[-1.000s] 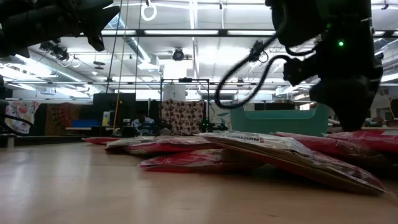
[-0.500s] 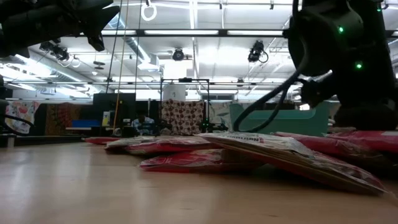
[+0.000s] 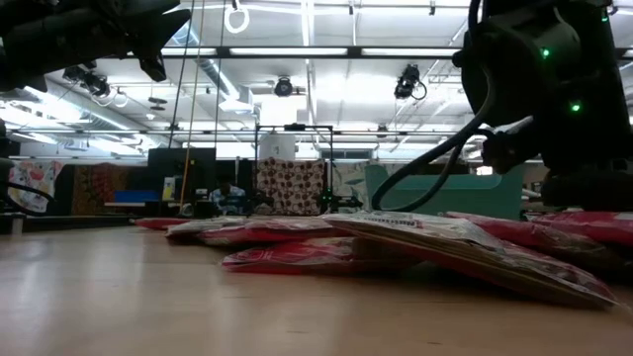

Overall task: Sort popcorn bags into baskets
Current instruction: Put the red popcorn bag into the green bin

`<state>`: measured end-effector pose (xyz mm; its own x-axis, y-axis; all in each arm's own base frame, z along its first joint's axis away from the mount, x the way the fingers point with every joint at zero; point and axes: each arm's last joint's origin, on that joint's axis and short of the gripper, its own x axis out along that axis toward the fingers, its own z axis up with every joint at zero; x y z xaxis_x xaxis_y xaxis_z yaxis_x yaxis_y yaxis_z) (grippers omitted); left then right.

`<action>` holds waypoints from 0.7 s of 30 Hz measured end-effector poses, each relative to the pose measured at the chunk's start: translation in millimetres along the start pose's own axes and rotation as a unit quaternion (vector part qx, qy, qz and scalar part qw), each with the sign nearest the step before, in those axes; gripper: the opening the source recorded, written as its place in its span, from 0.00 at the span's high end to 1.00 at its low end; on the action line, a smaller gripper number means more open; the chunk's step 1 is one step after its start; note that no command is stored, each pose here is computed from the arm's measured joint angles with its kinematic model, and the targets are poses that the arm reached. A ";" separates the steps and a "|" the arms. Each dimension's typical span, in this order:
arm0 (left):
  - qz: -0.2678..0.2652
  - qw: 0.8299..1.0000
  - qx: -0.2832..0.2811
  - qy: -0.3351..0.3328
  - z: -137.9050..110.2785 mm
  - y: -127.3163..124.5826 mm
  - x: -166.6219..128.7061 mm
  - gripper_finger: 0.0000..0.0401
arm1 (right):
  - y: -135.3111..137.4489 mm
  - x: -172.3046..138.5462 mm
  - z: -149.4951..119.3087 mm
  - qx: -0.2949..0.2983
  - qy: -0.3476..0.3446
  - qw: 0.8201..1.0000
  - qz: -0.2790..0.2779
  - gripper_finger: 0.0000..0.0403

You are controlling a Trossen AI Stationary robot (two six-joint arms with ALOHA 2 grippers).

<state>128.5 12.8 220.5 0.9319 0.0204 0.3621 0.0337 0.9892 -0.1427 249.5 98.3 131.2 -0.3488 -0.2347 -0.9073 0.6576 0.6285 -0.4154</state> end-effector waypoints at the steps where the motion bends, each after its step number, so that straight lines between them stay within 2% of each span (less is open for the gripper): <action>1: 0.000 1.000 -0.001 0.000 0.0 0.1 0.0 0.71 | -0.2 -2.2 0.2 0.000 0.000 1.000 -0.002 0.87; 8: 0.000 1.000 0.001 0.000 0.0 0.0 0.0 0.71 | -3.0 -48.1 11.5 -0.022 -0.050 0.998 -0.027 0.84; 12: 0.000 1.000 0.001 0.000 0.0 0.0 0.0 0.71 | -5.7 -79.9 23.2 -0.027 -0.112 0.993 -0.026 0.85; 17: 0.000 1.000 -0.004 0.000 0.0 0.1 0.0 0.71 | -3.4 -105.0 33.2 -0.044 -0.229 0.972 -0.027 0.84; 21: 0.000 1.000 -0.004 0.000 0.0 0.1 0.0 0.71 | -6.4 -110.8 38.5 -0.094 -0.290 0.949 -0.076 0.83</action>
<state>128.5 12.9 220.4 0.9320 0.0208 0.3619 0.0362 0.9880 -0.1501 309.6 91.7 231.9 0.0324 -0.6685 -0.7430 0.4791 0.6628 -0.5755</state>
